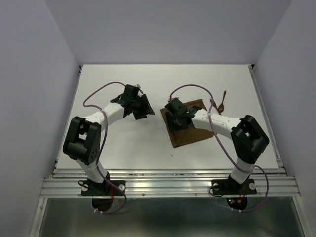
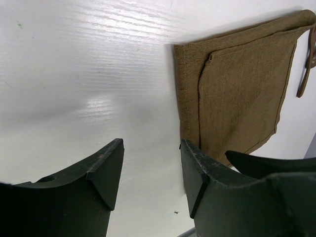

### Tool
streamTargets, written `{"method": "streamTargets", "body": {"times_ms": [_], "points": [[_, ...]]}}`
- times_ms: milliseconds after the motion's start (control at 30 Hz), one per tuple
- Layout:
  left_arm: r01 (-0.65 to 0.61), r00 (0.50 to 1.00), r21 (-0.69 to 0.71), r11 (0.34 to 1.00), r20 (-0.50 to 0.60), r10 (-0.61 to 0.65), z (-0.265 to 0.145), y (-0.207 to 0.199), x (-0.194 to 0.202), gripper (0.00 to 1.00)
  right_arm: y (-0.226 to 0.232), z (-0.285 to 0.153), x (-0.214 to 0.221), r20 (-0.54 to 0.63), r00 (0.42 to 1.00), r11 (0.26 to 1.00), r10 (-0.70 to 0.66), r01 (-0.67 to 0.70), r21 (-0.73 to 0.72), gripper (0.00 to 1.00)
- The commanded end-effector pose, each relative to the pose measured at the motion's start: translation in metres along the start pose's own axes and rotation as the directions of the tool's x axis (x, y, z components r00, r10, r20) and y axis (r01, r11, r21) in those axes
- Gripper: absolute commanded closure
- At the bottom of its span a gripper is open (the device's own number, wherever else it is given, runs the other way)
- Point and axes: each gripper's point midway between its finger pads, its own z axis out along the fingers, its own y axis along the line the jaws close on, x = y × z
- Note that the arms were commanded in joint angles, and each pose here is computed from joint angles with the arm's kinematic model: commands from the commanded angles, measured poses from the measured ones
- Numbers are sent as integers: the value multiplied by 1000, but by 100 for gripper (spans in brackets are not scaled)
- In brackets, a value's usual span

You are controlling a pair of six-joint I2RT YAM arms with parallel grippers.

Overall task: Fold the napkin into a case and place the utensils inside
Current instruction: Pick up the upper triangle-folded napkin from the center of the board.

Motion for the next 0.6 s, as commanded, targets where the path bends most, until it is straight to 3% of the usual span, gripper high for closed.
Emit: {"method": "streamTargets", "body": {"times_ms": [0, 267, 567], "points": [[-5, 1000, 42, 999, 22, 4, -2, -15, -14, 40, 11, -13, 16, -3, 1000, 1000, -21, 21, -7, 42], [0, 1000, 45, 999, 16, -1, 0, -15, -13, 40, 27, -9, 33, -25, 998, 998, -60, 60, -13, 41], [4, 1000, 60, 998, 12, -5, 1, -19, -14, 40, 17, 4, 46, -45, 995, 992, -89, 93, 88, 42]]}}
